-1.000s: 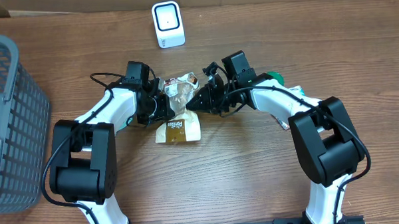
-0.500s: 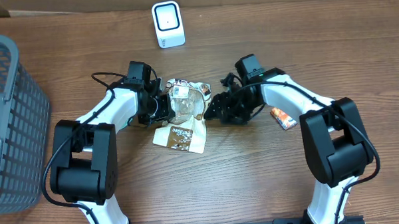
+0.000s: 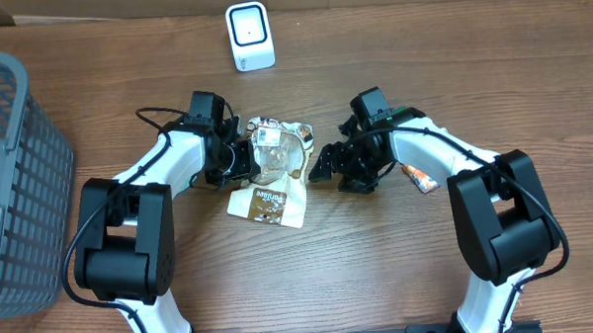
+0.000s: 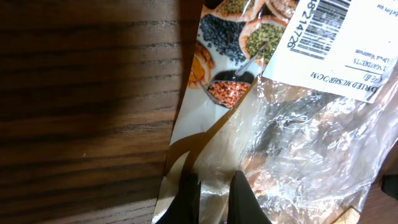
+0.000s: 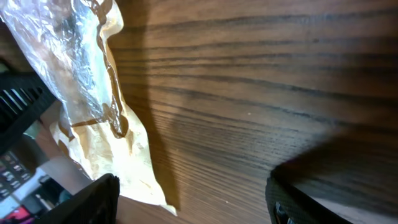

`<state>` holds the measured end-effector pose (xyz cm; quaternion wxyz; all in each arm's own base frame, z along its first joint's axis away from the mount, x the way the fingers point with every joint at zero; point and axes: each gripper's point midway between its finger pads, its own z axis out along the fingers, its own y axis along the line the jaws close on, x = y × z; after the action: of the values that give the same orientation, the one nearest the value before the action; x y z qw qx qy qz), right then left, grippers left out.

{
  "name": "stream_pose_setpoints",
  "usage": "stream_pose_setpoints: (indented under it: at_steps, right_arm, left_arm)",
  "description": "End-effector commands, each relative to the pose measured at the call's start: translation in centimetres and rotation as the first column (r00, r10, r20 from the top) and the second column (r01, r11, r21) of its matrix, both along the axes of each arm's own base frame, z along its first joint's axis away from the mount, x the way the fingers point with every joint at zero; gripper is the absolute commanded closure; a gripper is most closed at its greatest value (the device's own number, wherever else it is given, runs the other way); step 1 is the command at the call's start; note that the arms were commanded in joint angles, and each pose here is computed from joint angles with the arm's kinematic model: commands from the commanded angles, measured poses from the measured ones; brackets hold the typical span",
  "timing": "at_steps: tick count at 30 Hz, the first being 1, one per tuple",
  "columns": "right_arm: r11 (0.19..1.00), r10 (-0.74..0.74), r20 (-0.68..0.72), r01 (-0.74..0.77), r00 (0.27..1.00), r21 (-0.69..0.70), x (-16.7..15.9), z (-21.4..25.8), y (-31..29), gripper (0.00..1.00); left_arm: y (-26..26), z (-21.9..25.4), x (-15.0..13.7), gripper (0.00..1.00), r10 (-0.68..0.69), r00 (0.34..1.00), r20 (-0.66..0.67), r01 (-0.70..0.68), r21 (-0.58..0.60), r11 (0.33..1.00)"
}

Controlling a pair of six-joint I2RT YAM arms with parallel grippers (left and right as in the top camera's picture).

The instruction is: Scan the item barcode

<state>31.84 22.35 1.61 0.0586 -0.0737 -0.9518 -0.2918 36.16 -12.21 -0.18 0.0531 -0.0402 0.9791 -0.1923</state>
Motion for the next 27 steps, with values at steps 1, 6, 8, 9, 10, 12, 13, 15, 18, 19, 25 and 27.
stream_pose_setpoints:
  at_steps: [1,6,8,9,10,12,13,15,18,19,25,27]
  right_arm:
    - [0.998,-0.056,-0.060,0.053,0.997,-0.046,-1.5,-1.7,-0.3,0.26]
    - [0.996,-0.087,-0.088,0.088,0.992,0.007,-2.2,-2.2,0.9,0.24]
    - [0.995,-0.098,-0.098,0.099,0.990,0.006,-2.4,-2.4,1.0,0.23]
    - [0.995,-0.102,-0.102,0.103,0.990,0.008,-2.5,-2.4,1.1,0.24]
    - [0.994,-0.103,-0.102,0.105,0.989,0.009,-2.5,-2.4,1.2,0.24]
    - [0.994,-0.104,-0.098,0.106,0.990,0.012,-2.4,-2.4,1.3,0.24]
    - [0.995,-0.103,-0.097,0.104,0.990,0.010,-2.4,-2.4,1.3,0.24]
    - [0.995,-0.103,-0.094,0.104,0.990,0.005,-2.4,-2.5,1.2,0.24]
    - [0.994,-0.104,-0.088,0.105,0.991,0.003,-2.3,-2.5,1.2,0.25]
    - [0.994,-0.104,-0.086,0.105,0.991,0.004,-2.3,-2.5,1.2,0.24]
    - [0.994,-0.106,-0.082,0.106,0.991,-0.001,-2.2,-2.6,1.2,0.25]
    - [0.994,-0.105,-0.082,0.106,0.991,-0.001,-2.2,-2.6,1.2,0.24]
  left_arm:
    - [1.0,-2.2,-1.7,0.96,-0.005,0.998,-0.066,0.010,0.079,0.997]
    - [1.1,-2.2,-2.1,0.96,-0.005,0.997,-0.081,0.011,0.081,0.997]
    - [1.1,-2.3,-2.1,0.96,-0.005,0.997,-0.081,0.011,0.081,0.997]
    - [1.1,-2.3,-2.1,0.96,-0.005,0.997,-0.080,0.011,0.081,0.997]
    - [1.1,-2.2,-2.1,0.96,-0.005,0.997,-0.080,0.011,0.081,0.997]
    - [1.1,-2.2,-2.1,0.96,-0.005,0.997,-0.080,0.011,0.081,0.997]
    - [1.1,-2.2,-2.1,0.96,-0.005,0.997,-0.080,0.011,0.080,0.997]
    - [1.1,-2.2,-2.1,0.96,-0.004,0.997,-0.081,0.011,0.080,0.997]
    - [0.9,-2.3,-2.3,0.96,-0.007,0.996,-0.087,0.013,0.067,0.998]
    - [0.7,-2.3,-2.4,0.96,-0.009,0.996,-0.092,0.014,0.056,0.998]
    - [0.4,-3.0,-3.2,0.96,-0.012,0.995,-0.099,0.014,0.022,1.000]
    - [0.3,-3.3,-3.4,0.96,-0.005,0.995,-0.103,0.006,0.012,1.000]
